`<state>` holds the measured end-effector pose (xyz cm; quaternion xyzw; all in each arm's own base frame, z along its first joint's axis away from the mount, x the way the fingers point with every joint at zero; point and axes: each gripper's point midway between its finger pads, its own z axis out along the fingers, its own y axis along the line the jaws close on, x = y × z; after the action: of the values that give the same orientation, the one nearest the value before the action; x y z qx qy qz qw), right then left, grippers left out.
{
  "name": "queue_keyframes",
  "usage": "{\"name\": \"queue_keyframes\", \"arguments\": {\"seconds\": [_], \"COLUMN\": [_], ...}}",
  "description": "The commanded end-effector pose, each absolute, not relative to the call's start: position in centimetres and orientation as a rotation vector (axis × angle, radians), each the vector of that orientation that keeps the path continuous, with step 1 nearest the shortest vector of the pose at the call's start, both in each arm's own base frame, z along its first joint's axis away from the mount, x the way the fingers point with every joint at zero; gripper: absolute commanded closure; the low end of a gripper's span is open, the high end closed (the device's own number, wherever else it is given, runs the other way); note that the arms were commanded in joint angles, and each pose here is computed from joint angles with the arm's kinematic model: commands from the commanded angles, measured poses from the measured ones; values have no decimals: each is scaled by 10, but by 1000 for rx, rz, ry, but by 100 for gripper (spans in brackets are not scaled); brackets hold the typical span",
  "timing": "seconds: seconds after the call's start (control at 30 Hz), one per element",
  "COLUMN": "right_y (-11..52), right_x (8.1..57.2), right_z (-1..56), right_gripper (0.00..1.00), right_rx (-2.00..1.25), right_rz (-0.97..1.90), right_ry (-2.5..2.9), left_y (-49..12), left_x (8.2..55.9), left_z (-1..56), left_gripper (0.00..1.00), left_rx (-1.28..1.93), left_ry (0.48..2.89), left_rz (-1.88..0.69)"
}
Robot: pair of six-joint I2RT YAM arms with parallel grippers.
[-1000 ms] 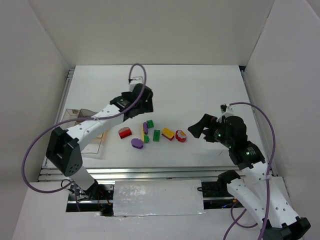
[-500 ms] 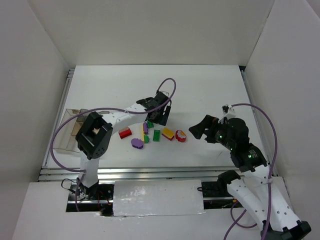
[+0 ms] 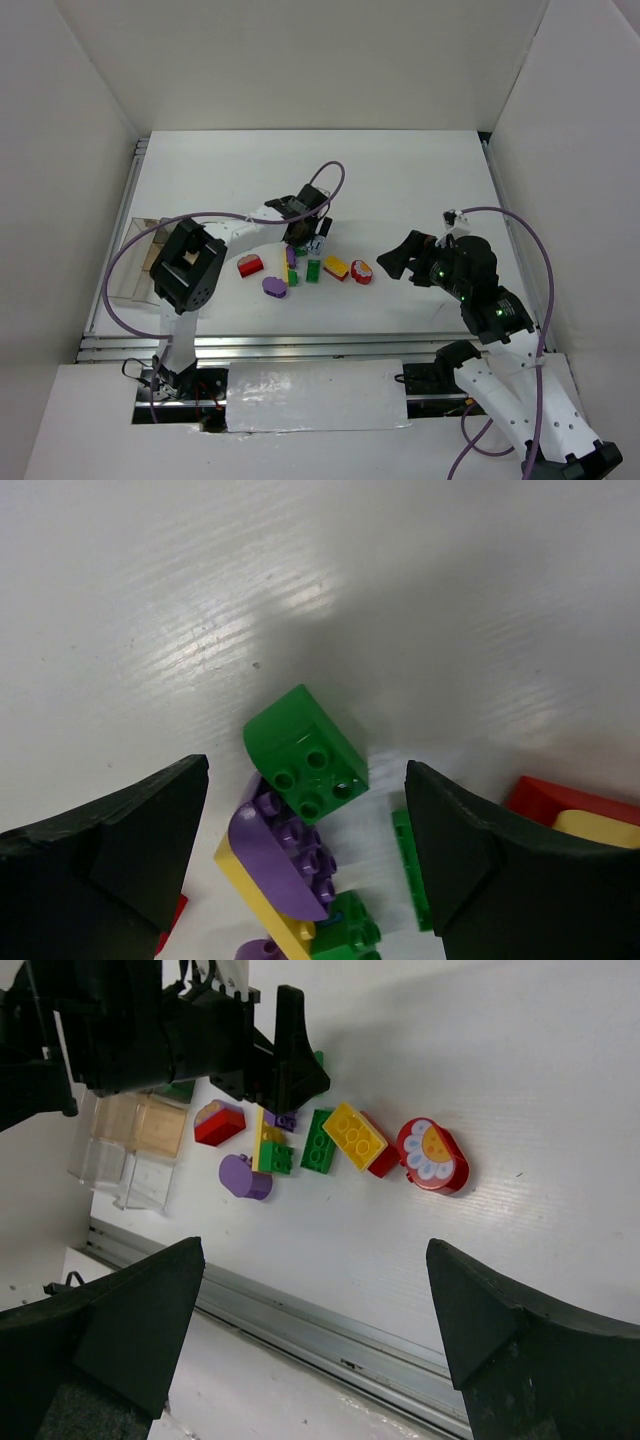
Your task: Sort the legos into containers by color
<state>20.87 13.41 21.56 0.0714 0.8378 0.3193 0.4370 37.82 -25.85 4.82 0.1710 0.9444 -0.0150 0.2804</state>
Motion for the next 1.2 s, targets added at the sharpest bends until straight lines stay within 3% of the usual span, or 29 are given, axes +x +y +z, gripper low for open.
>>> {"name": "queue_keyframes", "arguments": {"seconds": [0.0, 0.33, 0.5, 0.73, 0.97, 1.17], "right_y": [139, 140, 142, 139, 142, 140], "right_x": [209, 210, 210, 209, 210, 210], "right_z": [218, 223, 223, 224, 220, 221], "right_gripper": [1, 0, 0, 0, 0, 0], "right_rx": [141, 132, 128, 132, 128, 128], "right_rz": [818, 817, 825, 816, 823, 813], "right_ry": [2069, 2068, 2069, 2066, 2075, 2072], "left_y": [-256, -254, -260, -260, -265, -259], "left_x": [380, 377, 382, 386, 400, 429], "left_z": [47, 36, 33, 33, 48, 109], "left_gripper": [8, 10, 15, 39, 79, 89], "left_rx": [511, 563, 570, 551, 502, 307], "left_ry": [2512, 2524, 2520, 2529, 2478, 2334], "left_rz": [-108, -134, -151, -133, -151, -114]}}
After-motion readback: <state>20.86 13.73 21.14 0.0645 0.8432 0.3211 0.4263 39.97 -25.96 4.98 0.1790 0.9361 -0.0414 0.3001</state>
